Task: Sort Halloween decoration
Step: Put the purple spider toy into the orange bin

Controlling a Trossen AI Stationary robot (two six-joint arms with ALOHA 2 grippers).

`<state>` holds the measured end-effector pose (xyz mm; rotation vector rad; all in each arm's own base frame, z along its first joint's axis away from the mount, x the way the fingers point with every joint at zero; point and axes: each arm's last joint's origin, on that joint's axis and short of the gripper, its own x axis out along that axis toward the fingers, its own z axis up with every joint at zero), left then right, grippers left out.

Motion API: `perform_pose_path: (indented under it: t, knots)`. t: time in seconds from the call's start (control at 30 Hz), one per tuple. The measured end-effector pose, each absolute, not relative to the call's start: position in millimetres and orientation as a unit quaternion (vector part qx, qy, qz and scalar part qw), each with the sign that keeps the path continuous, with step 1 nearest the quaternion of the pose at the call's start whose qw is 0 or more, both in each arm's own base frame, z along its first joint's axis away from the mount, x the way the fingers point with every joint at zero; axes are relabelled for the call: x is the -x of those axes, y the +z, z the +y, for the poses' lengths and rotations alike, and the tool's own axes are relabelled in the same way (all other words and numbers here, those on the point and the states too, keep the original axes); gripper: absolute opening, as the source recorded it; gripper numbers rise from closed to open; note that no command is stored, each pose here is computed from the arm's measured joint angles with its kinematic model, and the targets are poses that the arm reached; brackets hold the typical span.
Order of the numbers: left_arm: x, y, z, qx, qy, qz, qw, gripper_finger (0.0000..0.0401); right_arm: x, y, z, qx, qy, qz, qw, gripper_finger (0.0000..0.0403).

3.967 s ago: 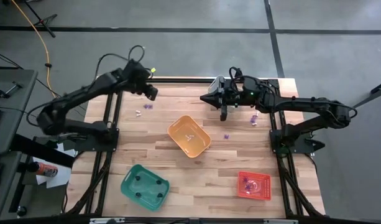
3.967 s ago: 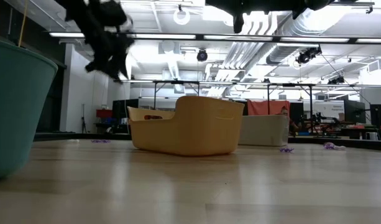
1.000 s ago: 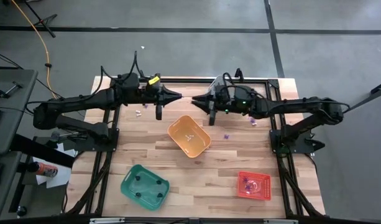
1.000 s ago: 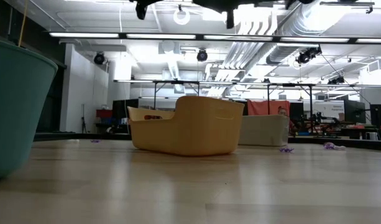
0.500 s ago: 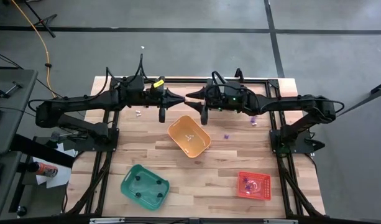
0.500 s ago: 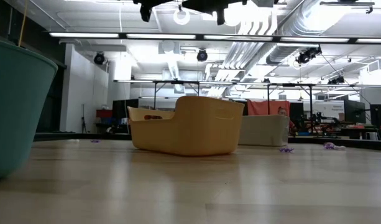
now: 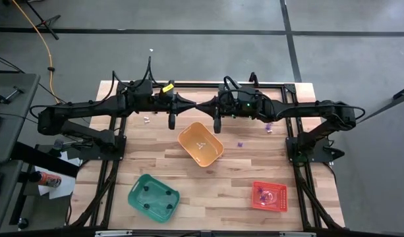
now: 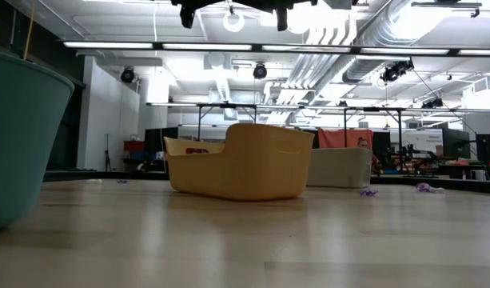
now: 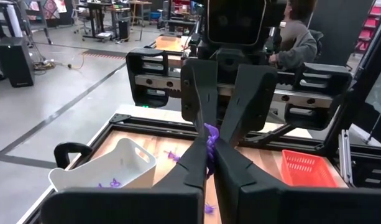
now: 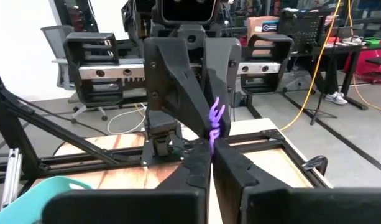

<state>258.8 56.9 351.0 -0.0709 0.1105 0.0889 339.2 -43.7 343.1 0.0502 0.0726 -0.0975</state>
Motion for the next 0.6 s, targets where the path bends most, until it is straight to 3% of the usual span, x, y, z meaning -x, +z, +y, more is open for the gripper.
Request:
perform_pose_path:
  t: [0.17,0.6]
  knots:
    - [-259,350,57,0.06,0.044,0.058,0.996,0.003,-339,343,-44,-0.027,-0.048,0.037,0.998,0.0002]
    - [-221,362,54,0.072,0.036,0.089,0.993,0.0167,-324,353,-59,-0.026,-0.07,0.042,0.996,0.0]
